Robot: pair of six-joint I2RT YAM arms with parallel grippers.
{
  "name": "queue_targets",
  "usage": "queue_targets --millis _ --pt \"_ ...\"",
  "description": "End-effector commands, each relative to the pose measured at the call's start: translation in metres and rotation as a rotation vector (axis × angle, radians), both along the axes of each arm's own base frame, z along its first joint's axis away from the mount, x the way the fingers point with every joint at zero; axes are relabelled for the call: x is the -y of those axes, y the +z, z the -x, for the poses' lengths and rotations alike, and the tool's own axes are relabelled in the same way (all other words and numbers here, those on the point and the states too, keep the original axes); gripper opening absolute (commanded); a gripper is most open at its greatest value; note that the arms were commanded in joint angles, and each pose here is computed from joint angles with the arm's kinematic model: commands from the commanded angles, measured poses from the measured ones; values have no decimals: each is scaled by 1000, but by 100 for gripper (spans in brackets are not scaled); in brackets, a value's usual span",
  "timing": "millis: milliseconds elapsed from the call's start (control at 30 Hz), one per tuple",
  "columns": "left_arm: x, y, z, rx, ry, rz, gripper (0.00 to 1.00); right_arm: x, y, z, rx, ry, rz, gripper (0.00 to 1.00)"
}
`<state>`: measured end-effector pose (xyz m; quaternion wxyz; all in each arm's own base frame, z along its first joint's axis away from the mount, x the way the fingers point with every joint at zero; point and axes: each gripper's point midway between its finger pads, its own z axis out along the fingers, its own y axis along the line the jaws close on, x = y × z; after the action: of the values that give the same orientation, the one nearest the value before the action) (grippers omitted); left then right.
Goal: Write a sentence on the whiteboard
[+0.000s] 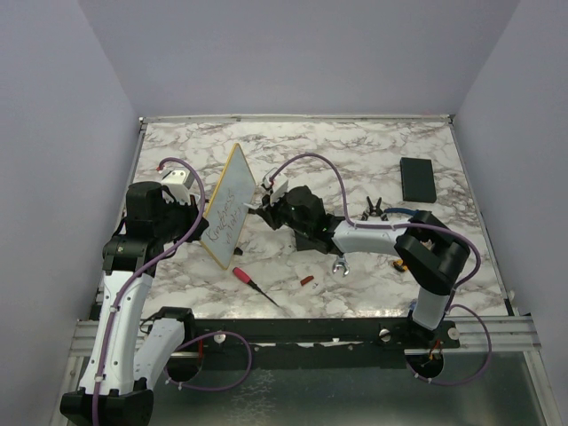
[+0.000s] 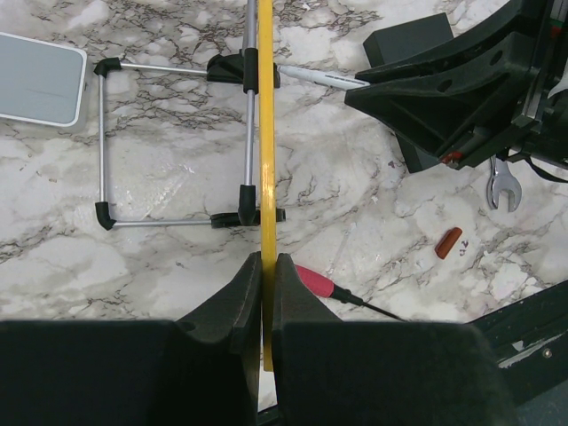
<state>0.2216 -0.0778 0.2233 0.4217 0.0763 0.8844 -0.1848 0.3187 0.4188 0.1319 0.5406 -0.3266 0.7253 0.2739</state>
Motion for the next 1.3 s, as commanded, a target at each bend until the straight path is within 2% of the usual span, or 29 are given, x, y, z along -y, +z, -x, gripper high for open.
queue_targets --millis 0,333,667,933,1067,1267 --pt "4 -2 5 -7 -23 7 0 -9 0 -7 3 8 -9 1" --pt "5 -2 5 -5 -30 7 0 -12 -15 -9 -6 15 14 1" --pt "5 -2 6 -4 -32 7 0 -2 -57 2 -100 10 71 1" --pt "5 -1 6 1 -32 8 0 -2 -71 3 -134 6 98 1" --pt "5 0 6 4 -28 7 0 0 -69 4 -132 5 95 1" --pt "4 -1 6 2 -25 6 0 8 -32 6 -73 -12 30 1"
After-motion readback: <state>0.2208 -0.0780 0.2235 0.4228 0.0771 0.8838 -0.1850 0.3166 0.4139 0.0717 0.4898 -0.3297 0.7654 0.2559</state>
